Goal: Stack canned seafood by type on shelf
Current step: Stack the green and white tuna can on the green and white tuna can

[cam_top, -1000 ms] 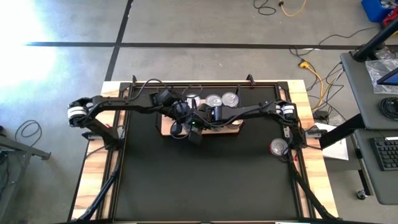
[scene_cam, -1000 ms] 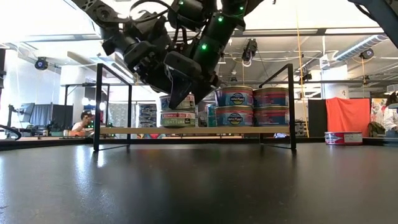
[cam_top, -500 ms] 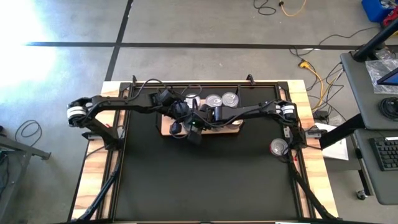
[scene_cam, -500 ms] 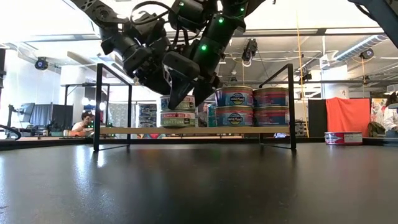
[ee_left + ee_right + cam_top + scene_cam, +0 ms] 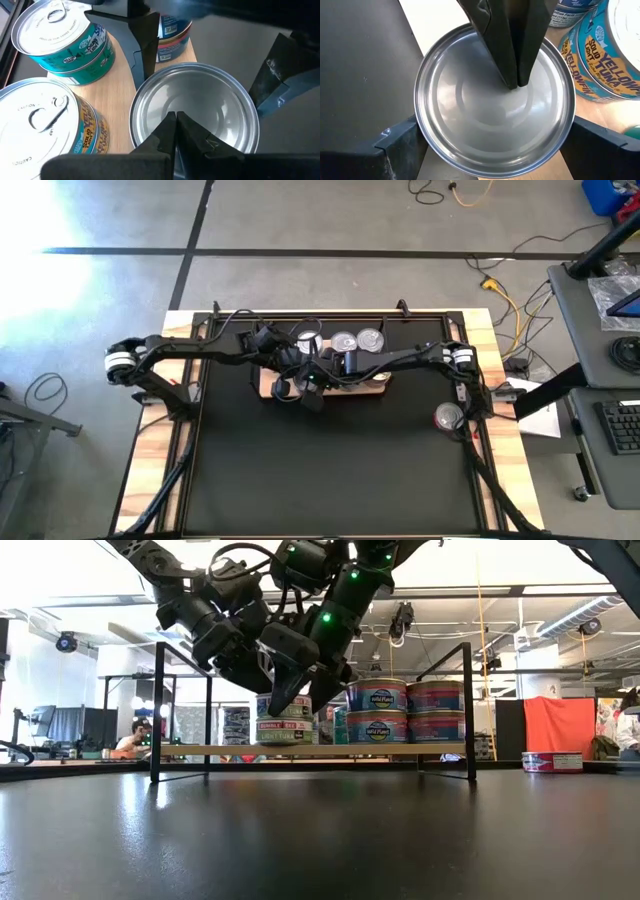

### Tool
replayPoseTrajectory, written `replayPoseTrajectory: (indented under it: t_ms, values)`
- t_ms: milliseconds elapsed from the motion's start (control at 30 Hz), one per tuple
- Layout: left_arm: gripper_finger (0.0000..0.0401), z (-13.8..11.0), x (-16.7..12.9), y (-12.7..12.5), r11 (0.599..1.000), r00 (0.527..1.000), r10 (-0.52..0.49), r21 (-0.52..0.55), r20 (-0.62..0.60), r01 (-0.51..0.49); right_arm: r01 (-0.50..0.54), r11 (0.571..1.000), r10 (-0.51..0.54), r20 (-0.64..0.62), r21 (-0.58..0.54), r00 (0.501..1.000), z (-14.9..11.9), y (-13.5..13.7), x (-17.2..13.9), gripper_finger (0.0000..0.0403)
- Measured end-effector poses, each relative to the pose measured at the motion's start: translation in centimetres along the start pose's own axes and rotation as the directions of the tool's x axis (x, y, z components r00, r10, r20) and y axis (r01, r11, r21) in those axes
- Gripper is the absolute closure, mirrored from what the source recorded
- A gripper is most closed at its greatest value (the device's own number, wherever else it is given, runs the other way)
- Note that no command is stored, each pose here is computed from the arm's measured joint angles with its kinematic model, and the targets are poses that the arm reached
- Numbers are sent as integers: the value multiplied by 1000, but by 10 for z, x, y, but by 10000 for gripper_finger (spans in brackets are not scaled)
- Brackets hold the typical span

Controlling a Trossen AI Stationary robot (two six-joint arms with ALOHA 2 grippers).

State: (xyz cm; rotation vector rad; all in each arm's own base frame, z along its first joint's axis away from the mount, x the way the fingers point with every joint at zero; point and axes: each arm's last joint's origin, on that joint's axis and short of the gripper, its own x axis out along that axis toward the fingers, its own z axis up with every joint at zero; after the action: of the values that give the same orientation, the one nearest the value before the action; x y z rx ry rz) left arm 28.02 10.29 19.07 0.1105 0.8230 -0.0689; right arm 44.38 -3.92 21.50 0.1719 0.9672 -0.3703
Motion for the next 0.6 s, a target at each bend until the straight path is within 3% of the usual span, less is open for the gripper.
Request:
replayPoseTrajectory:
  t_ms: [600]
  values:
    - [401,-1,0,1,998,999,30,49,-16,-29,-33,997,30,-51,-64,998,-3,-2,-4,32]
